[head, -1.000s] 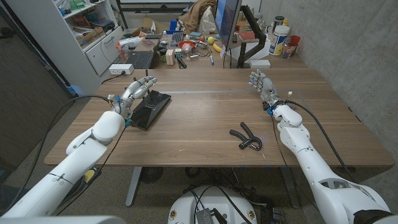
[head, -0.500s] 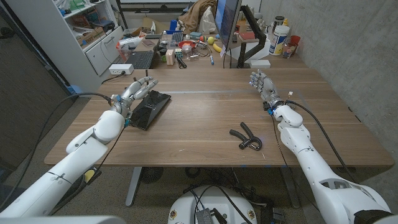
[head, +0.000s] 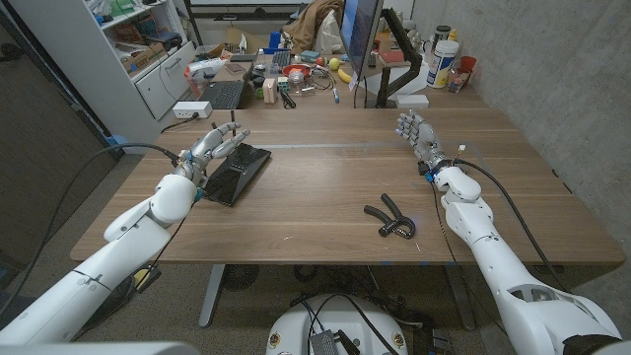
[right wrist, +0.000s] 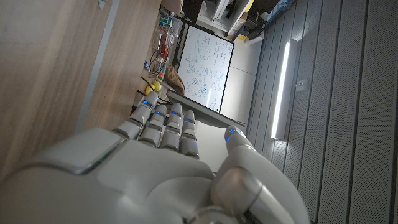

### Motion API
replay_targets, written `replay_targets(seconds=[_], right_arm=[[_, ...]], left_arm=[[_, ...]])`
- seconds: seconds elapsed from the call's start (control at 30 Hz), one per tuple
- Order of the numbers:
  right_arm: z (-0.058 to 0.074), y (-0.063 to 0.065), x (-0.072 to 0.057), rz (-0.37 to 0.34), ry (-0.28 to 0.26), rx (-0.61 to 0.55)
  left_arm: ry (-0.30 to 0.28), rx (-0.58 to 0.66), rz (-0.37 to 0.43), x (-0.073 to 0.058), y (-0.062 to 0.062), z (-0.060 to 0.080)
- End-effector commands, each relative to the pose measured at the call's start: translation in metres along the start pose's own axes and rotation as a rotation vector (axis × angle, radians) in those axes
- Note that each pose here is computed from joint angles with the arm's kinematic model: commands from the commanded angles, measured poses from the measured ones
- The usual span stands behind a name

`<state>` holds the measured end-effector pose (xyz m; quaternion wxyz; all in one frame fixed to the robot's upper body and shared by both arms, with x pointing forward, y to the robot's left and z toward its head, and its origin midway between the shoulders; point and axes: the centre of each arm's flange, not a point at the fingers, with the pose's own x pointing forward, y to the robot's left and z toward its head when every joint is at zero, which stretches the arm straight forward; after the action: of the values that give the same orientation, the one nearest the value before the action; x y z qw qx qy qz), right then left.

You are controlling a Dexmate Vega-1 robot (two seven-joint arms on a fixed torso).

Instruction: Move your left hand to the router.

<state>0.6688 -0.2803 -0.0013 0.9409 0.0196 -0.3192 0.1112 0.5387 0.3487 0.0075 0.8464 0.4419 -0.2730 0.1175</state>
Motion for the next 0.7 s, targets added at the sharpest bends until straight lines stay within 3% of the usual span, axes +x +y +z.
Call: replay_targets(seconds=[0.03, 0.7], right_arm=[[0.0012, 0.002, 0.0014, 0.004, 0.004, -0.004], [-0.0028, 0.0014, 0.0016, 0.0, 0.009, 0.0]], left_arm=[[0.01, 0.108, 0.016, -0.0002, 0.0021, -0.0021], [0.041, 0.261, -0.021, 0.0079, -0.0036, 0.0012]])
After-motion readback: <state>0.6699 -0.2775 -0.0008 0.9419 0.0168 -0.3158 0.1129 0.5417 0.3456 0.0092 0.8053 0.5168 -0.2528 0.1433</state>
